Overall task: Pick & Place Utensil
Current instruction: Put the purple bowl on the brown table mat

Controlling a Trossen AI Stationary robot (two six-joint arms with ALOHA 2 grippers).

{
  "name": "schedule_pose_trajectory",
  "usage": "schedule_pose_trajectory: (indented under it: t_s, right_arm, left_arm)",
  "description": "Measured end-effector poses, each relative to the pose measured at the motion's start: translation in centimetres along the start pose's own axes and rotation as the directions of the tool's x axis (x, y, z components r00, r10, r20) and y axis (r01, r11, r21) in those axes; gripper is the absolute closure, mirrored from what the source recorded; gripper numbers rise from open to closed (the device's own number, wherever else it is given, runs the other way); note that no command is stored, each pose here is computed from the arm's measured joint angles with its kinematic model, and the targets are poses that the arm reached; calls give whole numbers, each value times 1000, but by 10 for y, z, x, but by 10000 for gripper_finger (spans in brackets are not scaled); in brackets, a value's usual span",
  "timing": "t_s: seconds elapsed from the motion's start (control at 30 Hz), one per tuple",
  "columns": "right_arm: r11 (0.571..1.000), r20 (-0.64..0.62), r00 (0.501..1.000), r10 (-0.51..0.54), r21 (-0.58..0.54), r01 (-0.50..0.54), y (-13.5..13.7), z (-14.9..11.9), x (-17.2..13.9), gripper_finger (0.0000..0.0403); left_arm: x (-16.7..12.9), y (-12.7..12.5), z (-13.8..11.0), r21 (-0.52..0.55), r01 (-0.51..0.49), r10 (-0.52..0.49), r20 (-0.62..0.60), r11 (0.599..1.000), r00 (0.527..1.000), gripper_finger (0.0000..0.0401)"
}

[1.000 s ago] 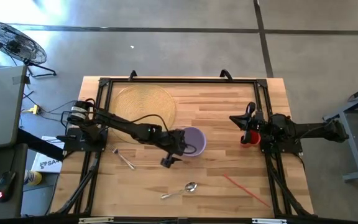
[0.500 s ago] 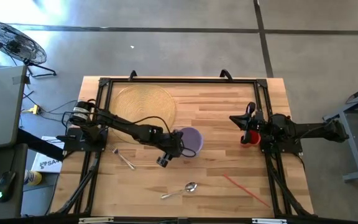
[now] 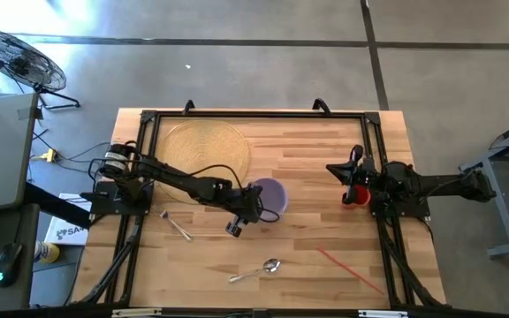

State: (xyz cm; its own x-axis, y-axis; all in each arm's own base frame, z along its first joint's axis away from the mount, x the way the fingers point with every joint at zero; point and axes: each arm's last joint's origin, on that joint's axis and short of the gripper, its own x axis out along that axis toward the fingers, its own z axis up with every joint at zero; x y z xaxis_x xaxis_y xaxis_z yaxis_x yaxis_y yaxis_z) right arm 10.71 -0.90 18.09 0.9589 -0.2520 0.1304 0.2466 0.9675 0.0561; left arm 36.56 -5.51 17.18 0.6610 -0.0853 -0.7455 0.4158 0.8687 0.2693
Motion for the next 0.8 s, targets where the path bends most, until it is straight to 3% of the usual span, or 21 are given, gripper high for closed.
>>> schedule_pose_trajectory:
  t_s: [0.2, 0.6, 0.8]
  right_arm:
    - [1000, 0, 1000, 0, 0, 0, 0, 0, 0, 398]
    - [1000, 0, 1000, 0, 0, 0, 0, 0, 0, 399]
    - [1000, 0, 1000, 0, 0, 0, 0, 0, 0, 401]
  left_arm:
    - [0, 0, -1, 57, 3, -3, -8, 998, 1000, 392]
    - [-19, 1, 0, 54, 6, -3, -46, 999, 999, 395]
    - [-43, 5, -2, 30, -88, 92, -137, 996, 986, 394]
